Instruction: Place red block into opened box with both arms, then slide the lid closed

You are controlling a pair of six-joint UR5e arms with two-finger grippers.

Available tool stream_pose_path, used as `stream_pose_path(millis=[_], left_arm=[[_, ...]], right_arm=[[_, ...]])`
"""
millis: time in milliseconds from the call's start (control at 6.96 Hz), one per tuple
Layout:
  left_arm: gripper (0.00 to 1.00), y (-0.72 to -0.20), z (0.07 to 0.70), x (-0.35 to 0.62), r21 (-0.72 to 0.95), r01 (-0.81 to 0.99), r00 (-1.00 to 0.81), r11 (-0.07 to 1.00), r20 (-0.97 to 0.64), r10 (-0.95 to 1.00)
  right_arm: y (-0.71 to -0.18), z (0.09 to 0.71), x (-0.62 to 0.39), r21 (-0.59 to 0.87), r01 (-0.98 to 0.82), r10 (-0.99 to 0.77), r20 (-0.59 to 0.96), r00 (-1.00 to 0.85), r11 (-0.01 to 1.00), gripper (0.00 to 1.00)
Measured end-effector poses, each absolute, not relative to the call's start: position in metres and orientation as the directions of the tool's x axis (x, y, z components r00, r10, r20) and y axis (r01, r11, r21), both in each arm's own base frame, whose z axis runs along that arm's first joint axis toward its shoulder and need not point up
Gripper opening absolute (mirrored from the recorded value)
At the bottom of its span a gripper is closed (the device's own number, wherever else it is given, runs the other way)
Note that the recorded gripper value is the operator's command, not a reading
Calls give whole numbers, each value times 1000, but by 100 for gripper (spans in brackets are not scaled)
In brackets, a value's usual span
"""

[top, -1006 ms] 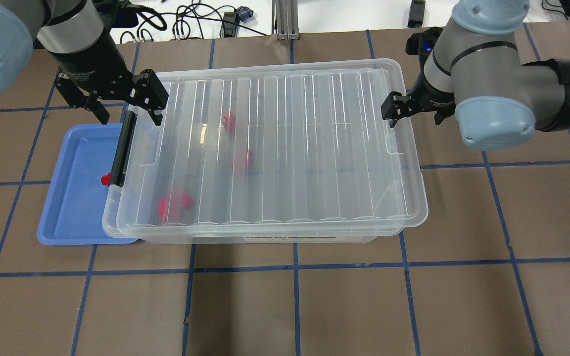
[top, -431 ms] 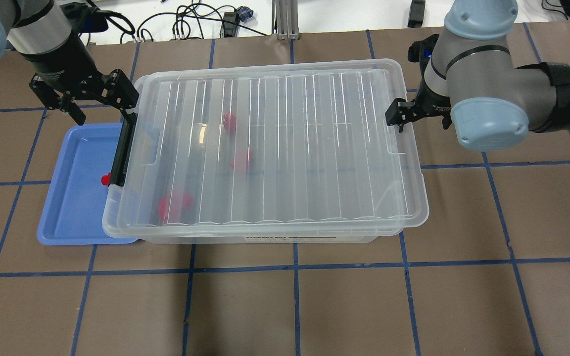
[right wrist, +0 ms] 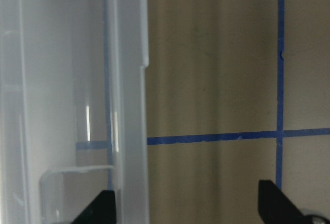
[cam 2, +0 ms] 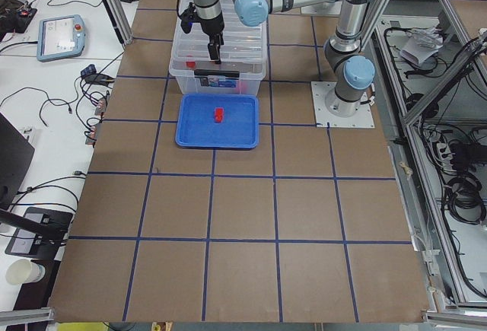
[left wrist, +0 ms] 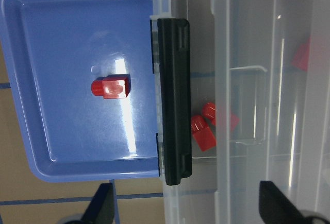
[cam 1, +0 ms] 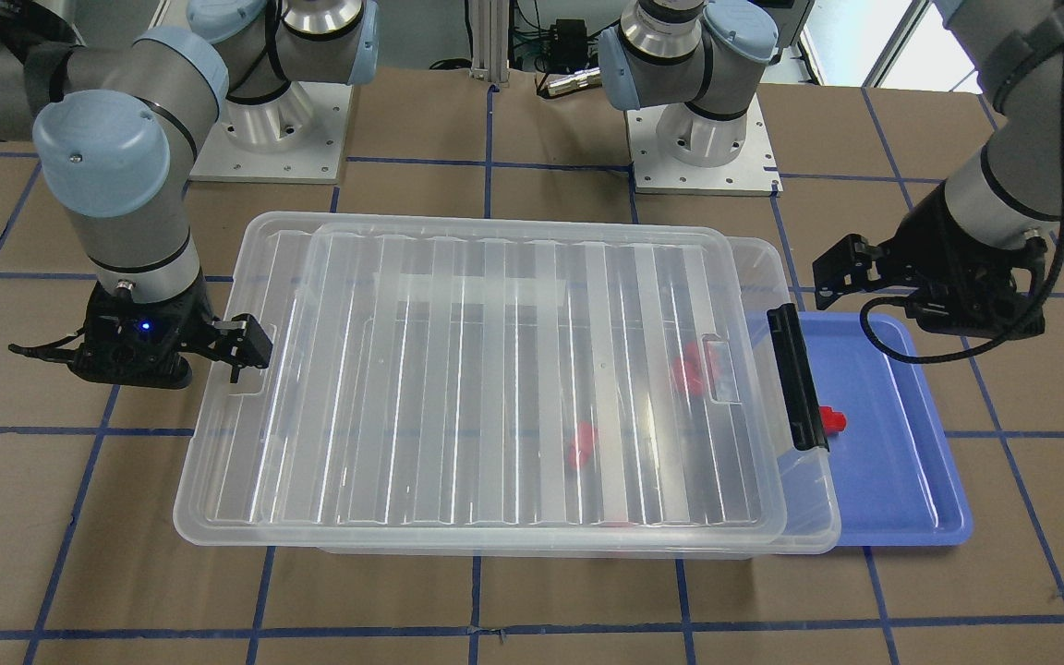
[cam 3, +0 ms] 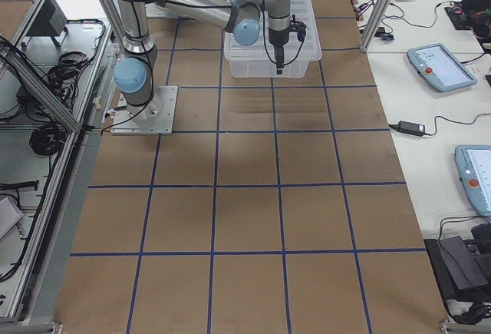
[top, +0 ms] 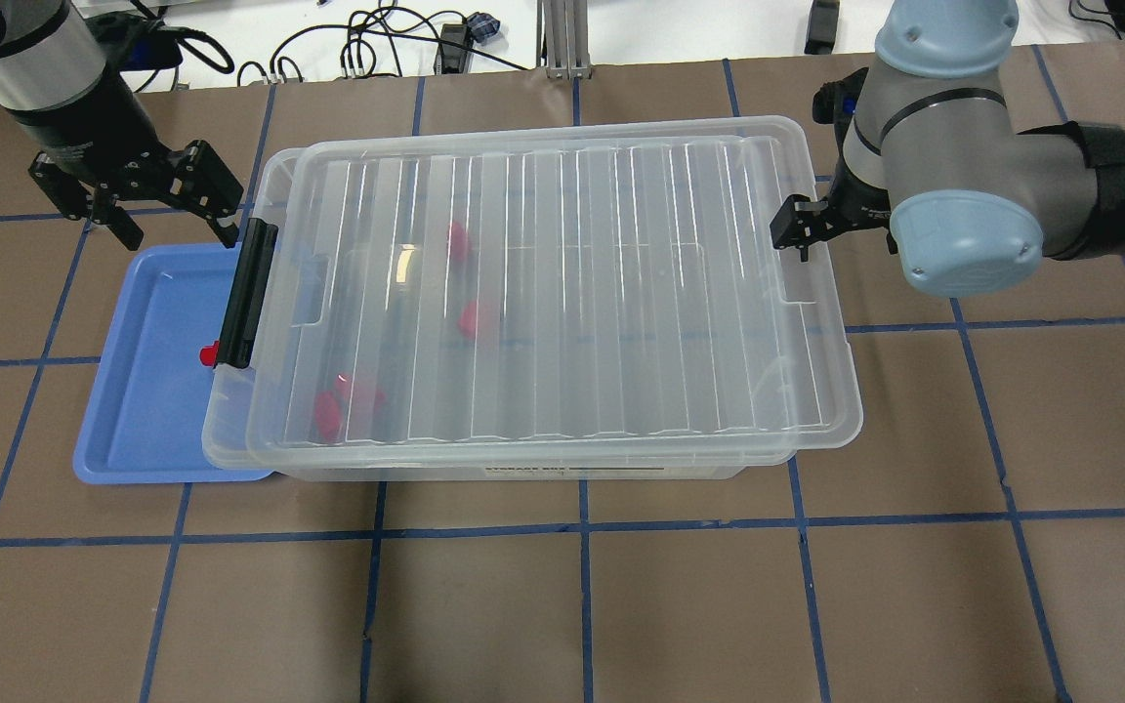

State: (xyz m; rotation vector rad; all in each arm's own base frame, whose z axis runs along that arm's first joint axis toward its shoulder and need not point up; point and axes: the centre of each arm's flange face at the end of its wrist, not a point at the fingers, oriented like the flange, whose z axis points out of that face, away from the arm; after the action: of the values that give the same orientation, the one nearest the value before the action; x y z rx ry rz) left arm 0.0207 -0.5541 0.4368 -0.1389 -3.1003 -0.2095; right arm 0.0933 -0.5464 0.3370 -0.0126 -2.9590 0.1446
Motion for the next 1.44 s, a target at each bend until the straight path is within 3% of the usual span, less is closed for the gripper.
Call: stream_pose_path(millis=[719,1006,1294,1438], left_arm=[[100,-569,340,104,78,239,-971,968,53,235],[100,-558,309,107,45,32,-999,998,45,30],[100,-558,284,113,50,-265,-963,963,26,-267],[100,-563,270,117,59,-331,-943,942,21,-333]], right_arm=[[-555,336,18,-77,71,86,205,-975,994,100],[-556,337,3,-70,74,87,208,-974,995,100],[-559,346,-11,-53,85,94,207,-974,995,100],[-561,351,-14,-42,83,90,206,-974,996,100]])
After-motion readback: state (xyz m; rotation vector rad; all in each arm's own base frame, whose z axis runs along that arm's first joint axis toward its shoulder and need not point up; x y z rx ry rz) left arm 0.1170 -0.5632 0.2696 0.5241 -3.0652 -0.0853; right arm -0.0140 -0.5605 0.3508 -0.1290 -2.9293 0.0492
